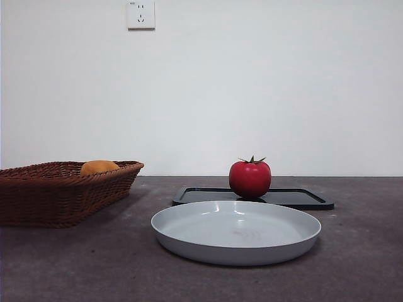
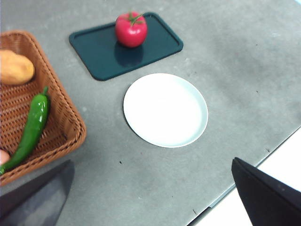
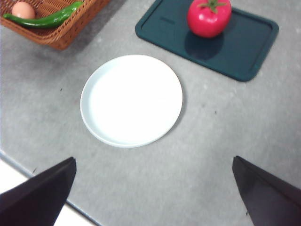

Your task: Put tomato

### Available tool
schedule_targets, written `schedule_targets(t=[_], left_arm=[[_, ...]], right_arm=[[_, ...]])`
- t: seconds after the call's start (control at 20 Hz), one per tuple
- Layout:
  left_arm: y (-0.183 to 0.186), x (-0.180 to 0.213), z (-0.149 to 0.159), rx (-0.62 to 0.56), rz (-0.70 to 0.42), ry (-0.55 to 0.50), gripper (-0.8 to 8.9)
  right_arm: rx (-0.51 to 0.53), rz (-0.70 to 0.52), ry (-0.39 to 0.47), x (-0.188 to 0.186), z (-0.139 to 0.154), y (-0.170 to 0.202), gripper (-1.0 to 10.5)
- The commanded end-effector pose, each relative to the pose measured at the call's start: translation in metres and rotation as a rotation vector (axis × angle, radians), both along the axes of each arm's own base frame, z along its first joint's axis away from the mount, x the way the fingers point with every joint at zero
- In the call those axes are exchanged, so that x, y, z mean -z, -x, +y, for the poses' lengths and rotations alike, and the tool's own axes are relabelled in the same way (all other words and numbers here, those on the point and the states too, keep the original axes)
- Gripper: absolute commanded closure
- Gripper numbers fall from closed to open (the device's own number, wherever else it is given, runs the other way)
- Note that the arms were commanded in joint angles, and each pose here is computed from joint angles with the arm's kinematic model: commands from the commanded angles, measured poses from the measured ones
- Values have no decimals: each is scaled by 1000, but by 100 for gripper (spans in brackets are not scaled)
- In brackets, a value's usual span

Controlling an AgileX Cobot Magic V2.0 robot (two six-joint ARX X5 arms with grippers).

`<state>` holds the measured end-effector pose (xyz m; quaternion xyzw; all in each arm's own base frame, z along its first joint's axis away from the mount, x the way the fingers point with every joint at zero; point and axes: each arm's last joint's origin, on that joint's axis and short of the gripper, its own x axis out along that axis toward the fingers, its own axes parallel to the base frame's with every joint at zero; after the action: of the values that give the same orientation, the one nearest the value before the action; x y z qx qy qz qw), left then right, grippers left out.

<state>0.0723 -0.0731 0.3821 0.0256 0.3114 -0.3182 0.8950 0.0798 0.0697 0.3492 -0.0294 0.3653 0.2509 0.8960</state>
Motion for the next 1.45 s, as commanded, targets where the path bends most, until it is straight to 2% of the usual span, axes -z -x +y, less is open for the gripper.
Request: schedule_targets(t=[0.05, 0.4, 0.5, 0.55, 0.6, 0.7, 0.75, 0.8, 1.45], left_arm=[[-4, -2, -5, -1, 2, 3, 138], [-11, 4, -12, -5, 47, -38, 139], [-10, 4, -12, -8, 53, -38, 191], [-10, 4, -12, -7, 54, -39, 269], [-10, 4, -12, -8, 54, -39, 402], [-10, 4, -12, -8, 54, -39, 790], [-10, 4, -12, -10, 56, -37, 795], [-10, 4, -12, -10, 56, -36, 797], [-10, 4, -12, -11, 57, -34, 795]], right_arm=[[4, -18, -34, -4, -2, 4, 240], [3, -29, -44, -5, -5, 6, 240], [3, -29, -44, -5, -5, 6, 241], [4, -29, -45, -5, -5, 6, 247], [3, -30, -44, -5, -5, 6, 317], [3, -29, -44, -5, -5, 6, 715], [3, -29, -44, -5, -5, 6, 890], [3, -30, -45, -5, -5, 6, 941], [9, -54, -60, -8, -4, 5, 940]])
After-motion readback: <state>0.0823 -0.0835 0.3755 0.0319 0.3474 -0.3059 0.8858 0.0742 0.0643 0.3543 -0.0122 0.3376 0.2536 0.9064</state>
